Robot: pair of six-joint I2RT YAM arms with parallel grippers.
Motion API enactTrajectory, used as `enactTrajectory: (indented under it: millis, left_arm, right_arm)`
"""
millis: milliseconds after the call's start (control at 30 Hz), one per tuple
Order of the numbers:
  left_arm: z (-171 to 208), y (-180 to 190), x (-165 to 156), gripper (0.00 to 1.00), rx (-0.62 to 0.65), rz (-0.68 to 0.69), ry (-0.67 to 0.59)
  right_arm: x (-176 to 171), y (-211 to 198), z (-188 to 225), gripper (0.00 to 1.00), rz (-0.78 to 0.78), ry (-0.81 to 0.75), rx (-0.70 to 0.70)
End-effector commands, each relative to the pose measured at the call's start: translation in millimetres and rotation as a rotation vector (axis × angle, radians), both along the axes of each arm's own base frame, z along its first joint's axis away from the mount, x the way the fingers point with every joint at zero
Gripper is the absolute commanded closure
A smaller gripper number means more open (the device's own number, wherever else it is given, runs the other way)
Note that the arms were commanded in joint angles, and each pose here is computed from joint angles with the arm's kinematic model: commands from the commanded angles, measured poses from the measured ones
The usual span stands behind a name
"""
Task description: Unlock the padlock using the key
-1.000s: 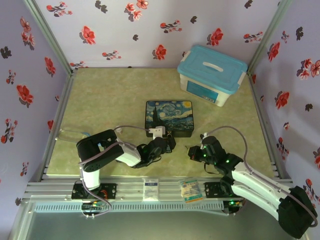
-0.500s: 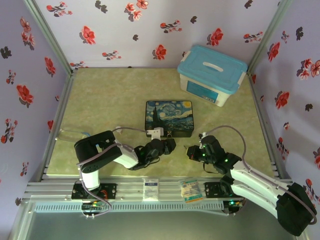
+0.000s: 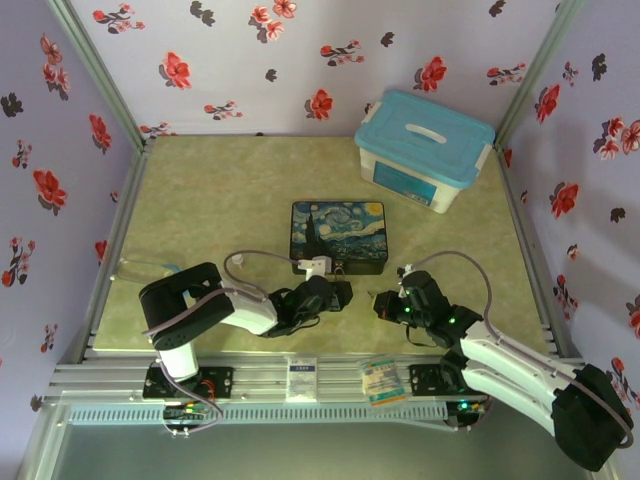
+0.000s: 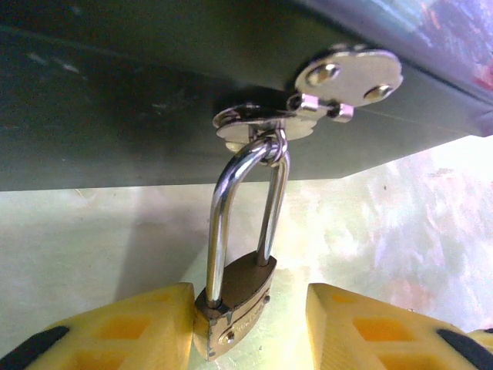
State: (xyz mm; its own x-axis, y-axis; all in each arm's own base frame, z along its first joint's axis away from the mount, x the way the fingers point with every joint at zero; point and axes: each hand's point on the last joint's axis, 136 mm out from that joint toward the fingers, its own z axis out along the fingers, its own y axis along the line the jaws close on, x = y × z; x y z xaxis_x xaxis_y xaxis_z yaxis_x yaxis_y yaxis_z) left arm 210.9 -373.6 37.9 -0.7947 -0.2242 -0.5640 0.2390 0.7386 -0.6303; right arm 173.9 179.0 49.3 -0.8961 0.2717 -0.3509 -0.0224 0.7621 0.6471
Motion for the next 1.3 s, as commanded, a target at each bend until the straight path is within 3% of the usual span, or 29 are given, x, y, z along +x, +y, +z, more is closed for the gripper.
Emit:
enactTrajectory:
  millis: [0, 700, 1267]
  left_arm:
    - [-23.7, 6.9, -15.2, 0.60, 0.089, -0.045, 0.056]
    - [-25.0, 1.6, -17.4, 0.63, 0.122, -0.044, 0.052]
    - [-34.3, 1.1, -9.2, 0.73, 0.197, -0.044, 0.054]
  right_arm:
    - [0.8, -2.2, -4.4, 1.00, -0.016, 0.006, 0.001]
    - [0.6, -2.0, -12.2, 1.00, -0.013, 0.021, -0.013]
    - [0.1, -0.5, -12.3, 1.00, -0.013, 0.024, -0.001]
